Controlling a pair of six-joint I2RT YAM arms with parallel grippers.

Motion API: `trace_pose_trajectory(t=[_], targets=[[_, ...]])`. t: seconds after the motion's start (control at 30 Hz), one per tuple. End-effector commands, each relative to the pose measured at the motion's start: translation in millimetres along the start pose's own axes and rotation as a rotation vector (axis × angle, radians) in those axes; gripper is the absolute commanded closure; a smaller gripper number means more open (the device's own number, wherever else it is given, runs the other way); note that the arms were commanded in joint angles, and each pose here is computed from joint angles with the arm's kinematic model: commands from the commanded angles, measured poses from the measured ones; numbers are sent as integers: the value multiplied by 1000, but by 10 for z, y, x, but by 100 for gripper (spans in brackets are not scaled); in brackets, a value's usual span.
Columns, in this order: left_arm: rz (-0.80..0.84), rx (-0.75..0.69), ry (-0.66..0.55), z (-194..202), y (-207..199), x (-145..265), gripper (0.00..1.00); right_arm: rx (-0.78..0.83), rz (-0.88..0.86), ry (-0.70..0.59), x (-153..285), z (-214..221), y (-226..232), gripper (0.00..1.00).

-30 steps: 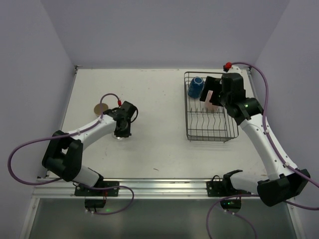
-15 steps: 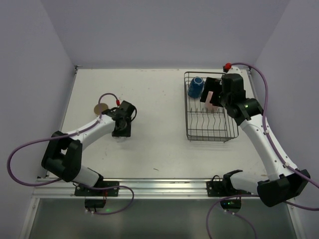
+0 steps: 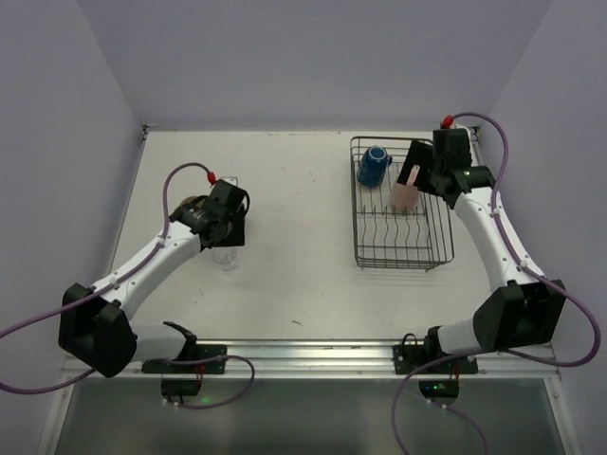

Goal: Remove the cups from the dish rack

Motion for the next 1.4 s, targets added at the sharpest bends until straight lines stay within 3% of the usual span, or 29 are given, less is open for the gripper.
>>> trace_pose_trajectory(t=[0.0, 0.17, 0.63, 1.13, 1.37], targets=[[-1, 26, -96, -151, 113, 323, 48, -9, -39, -31, -60, -205, 60, 1], [31, 37, -174, -183, 169, 539, 47, -12, -54, 19, -386, -288, 98, 1], [59, 23, -186, -106, 179, 560, 47, -5, -70, 74, -871, -349, 139, 1], [77, 16, -178, -60, 151, 487, 47, -33, 41, 42, -913, -297, -88, 1], [84, 13, -177, -49, 138, 457, 47, 3, 97, 34, -915, -262, -183, 11]])
Point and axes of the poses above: each gripper's point midway between its finger pads, its own x axis back along the fingers, its own y axis along the line the jaws close on, z = x × y, the point moved 10 cm from there along x, back along the fingers, and after that the axes turned 13 degrees about -x, right-handed, at the moved point
